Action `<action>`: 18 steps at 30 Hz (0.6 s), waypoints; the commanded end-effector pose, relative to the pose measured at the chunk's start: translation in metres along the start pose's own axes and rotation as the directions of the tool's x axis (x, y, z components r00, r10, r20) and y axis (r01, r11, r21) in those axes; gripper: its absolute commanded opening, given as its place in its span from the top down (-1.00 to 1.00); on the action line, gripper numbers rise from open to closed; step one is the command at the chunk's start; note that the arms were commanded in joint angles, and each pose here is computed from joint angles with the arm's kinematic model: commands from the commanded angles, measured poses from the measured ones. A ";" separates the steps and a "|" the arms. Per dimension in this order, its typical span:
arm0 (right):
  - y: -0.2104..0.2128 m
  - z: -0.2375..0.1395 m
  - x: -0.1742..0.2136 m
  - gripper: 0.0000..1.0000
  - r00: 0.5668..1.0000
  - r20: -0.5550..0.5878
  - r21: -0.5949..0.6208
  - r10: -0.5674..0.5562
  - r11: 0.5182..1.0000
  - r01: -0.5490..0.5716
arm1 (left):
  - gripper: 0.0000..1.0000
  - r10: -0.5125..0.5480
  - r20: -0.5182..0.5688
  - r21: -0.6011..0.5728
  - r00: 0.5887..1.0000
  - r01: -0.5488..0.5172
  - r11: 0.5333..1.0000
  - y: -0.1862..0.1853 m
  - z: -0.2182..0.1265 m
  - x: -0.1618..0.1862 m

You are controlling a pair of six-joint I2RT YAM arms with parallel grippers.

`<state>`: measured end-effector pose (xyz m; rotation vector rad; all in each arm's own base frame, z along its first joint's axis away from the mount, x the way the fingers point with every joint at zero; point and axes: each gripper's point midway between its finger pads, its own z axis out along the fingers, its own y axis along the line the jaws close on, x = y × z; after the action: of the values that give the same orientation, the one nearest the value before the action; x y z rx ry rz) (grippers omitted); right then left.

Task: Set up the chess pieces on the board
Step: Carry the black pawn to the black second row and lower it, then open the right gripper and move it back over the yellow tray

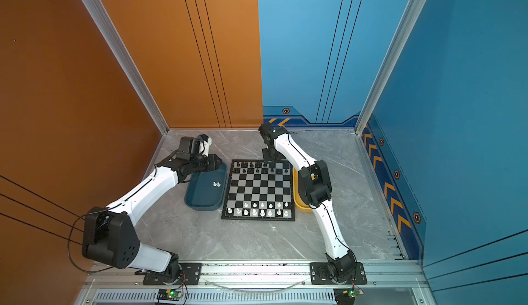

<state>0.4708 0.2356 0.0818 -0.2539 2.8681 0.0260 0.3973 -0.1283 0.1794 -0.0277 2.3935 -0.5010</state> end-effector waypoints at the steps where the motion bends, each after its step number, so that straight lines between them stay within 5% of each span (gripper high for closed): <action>1: 0.001 0.003 0.004 1.00 1.000 -0.028 -0.001 0.009 1.000 -0.009 | 0.28 0.015 -0.002 0.019 1.000 -0.015 1.000 0.000 -0.002 0.002; 18: 0.005 0.017 0.001 1.00 0.999 -0.038 -0.009 0.021 1.000 -0.021 | 0.28 0.008 -0.006 0.009 1.000 -0.008 1.000 0.006 -0.002 0.003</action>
<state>0.4766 0.2400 0.0693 -0.2423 2.8795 0.0323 0.3987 -0.1230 0.1789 -0.0348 2.3927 -0.4938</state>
